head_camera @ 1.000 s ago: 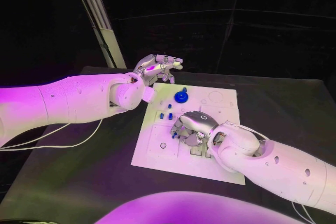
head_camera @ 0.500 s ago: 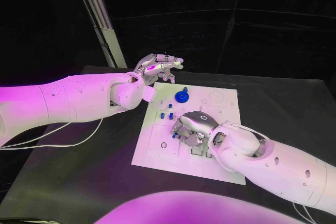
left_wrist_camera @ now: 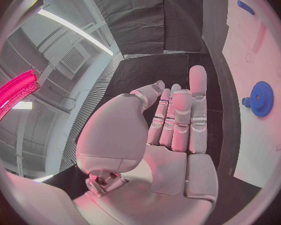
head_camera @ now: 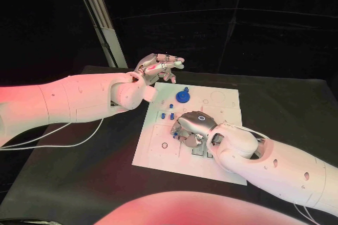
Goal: Assemble the parts on the task board
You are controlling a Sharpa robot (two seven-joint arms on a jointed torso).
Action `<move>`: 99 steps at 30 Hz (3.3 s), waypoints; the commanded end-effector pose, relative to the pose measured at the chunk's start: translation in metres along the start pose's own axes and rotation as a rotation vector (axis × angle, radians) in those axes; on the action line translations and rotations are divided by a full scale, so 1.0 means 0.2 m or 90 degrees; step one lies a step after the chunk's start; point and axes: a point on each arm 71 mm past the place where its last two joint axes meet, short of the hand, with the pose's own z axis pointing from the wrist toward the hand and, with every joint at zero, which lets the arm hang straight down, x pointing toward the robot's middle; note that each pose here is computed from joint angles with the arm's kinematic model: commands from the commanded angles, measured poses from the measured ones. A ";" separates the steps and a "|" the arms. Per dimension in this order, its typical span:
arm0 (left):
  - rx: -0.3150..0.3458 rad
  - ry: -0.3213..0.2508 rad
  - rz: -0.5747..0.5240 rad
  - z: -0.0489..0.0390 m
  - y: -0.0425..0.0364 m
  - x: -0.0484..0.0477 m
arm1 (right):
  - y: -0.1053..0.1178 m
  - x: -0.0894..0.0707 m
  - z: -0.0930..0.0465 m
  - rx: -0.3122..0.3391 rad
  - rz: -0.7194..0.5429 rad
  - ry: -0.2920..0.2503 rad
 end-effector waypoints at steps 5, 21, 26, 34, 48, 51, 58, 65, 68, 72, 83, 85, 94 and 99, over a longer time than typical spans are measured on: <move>0.005 0.006 -0.005 0.002 -0.009 0.005 | 0.00 0.02 0.00 0.008 -0.026 0.022; 0.004 0.005 -0.005 -0.001 -0.009 -0.001 | -0.01 0.02 0.00 0.008 -0.019 0.005; 0.003 0.005 -0.005 -0.002 -0.009 -0.002 | -0.01 0.00 -0.01 0.003 -0.009 -0.014; 0.003 0.005 -0.004 0.001 -0.009 -0.006 | 0.00 -0.02 -0.03 -0.006 0.011 -0.060; 0.002 -0.001 -0.003 -0.009 -0.011 -0.031 | -0.15 -0.13 -0.26 0.067 0.089 -0.072; 0.002 -0.002 -0.002 -0.012 -0.011 -0.036 | -0.22 -0.18 -0.30 0.102 0.085 -0.061; 0.002 -0.003 -0.002 -0.015 -0.012 -0.044 | -0.38 -0.26 -0.41 0.171 0.057 -0.039; 0.001 -0.002 -0.002 -0.014 -0.011 -0.044 | -0.40 -0.27 -0.43 0.180 0.034 -0.036; 0.001 -0.002 -0.003 -0.014 -0.010 -0.043 | -0.41 -0.27 -0.43 0.184 0.025 -0.027; 0.001 -0.003 -0.003 -0.015 -0.011 -0.046 | -0.42 -0.27 -0.42 0.185 0.014 -0.024; 0.000 0.000 -0.004 -0.013 -0.010 -0.041 | -0.41 -0.26 -0.37 0.176 0.005 -0.023; 0.000 0.000 -0.004 -0.013 -0.010 -0.042 | -0.41 -0.25 -0.37 0.177 0.002 -0.021; -0.001 0.001 -0.004 -0.012 -0.010 -0.041 | -0.41 -0.25 -0.35 0.178 -0.006 -0.018; -0.001 0.000 -0.004 -0.013 -0.010 -0.043 | -0.41 -0.24 -0.34 0.187 -0.015 -0.013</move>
